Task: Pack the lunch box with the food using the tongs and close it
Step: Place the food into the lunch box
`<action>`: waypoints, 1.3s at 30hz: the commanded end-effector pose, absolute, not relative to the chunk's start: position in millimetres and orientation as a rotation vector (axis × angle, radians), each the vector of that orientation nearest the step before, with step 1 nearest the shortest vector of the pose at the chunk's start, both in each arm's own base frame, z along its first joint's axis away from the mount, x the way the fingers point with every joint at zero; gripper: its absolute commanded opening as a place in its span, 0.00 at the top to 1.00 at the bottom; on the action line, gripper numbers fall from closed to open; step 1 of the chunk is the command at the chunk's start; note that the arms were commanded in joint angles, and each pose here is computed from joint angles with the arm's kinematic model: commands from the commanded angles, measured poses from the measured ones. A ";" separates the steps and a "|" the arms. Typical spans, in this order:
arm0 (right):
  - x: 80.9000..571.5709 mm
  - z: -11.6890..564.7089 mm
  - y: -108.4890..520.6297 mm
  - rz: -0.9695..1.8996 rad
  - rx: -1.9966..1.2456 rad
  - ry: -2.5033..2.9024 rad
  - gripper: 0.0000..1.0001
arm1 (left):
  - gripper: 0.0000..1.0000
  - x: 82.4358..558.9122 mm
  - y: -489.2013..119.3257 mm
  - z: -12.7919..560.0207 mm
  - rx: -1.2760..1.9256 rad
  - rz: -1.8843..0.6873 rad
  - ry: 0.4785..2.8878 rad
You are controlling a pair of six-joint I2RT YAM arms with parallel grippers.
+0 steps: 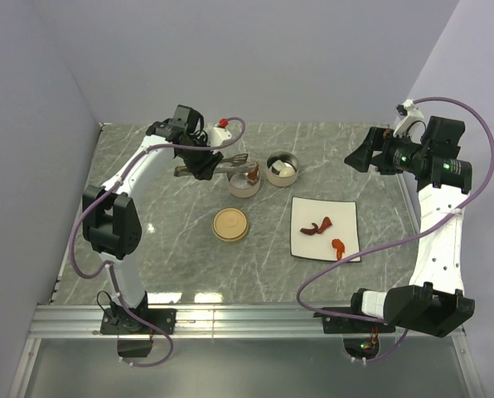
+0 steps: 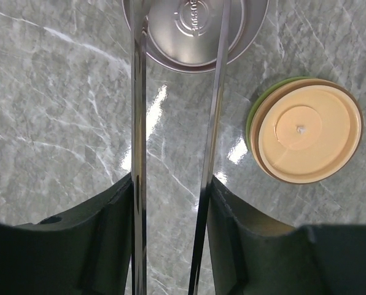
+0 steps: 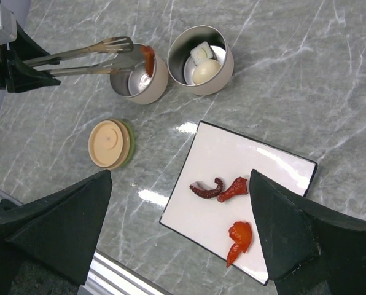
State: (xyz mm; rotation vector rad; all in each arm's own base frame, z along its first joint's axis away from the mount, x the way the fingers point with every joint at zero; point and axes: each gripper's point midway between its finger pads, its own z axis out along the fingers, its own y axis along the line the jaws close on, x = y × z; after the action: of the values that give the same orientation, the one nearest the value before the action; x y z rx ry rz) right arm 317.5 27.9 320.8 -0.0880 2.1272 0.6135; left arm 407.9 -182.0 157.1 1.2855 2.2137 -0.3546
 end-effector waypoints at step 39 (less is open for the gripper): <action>320.9 326.5 27.7 0.625 -0.107 2.109 0.00 | 0.53 429.8 -216.2 181.0 1.248 -0.349 2.178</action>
State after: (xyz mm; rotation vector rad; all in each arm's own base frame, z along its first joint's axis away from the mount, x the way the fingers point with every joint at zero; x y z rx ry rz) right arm 317.5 30.9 317.8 -0.0936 2.1341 0.6437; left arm 422.0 -208.8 164.3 1.2585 2.2201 -0.3686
